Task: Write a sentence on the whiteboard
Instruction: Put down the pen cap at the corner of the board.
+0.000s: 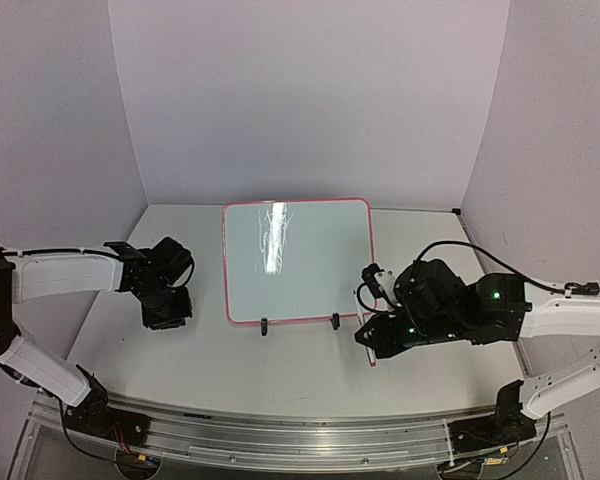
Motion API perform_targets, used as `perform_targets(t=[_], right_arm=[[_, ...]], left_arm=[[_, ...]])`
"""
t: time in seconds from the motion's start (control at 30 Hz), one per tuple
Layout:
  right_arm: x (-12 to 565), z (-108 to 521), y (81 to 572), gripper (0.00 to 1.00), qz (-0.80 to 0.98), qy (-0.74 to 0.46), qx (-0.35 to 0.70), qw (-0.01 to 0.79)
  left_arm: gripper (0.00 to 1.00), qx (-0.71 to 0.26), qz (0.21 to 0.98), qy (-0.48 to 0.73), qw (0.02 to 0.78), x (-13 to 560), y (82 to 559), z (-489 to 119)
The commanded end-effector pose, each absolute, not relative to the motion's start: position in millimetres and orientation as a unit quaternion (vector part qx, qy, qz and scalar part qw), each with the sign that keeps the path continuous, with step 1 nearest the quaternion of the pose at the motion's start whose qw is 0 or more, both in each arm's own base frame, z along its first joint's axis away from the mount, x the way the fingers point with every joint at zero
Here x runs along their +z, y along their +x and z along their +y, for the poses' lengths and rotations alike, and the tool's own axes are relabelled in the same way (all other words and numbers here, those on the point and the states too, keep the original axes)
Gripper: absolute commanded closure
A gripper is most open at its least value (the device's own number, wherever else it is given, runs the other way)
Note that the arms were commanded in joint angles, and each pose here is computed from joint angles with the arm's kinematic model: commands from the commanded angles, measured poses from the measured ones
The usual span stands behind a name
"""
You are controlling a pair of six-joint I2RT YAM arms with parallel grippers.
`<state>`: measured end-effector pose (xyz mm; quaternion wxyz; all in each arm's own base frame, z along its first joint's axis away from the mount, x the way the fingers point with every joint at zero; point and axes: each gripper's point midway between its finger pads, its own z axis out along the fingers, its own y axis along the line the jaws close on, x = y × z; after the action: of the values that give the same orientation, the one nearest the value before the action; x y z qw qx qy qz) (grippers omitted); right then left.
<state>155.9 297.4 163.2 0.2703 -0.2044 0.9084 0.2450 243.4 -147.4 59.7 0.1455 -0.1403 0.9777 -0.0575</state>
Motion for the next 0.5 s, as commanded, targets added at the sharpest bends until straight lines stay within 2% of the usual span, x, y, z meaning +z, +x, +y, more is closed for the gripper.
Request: perform_targets(t=[0.0, 0.17, 0.47], right_arm=[[161, 294, 157, 1.0, 0.911, -0.198, 0.239, 0.272], [160, 295, 156, 1.0, 0.912, -0.196, 0.241, 0.268], [155, 292, 153, 1.0, 0.915, -0.192, 0.242, 0.26]], left_arm=[[0.99, -0.086, 0.982, -0.107, 0.132, 42, 253, -159], [0.92, -0.073, 0.985, -0.102, 0.122, 35, 254, -157], [0.89, -0.042, 0.988, -0.112, 0.096, 17, 247, -149]])
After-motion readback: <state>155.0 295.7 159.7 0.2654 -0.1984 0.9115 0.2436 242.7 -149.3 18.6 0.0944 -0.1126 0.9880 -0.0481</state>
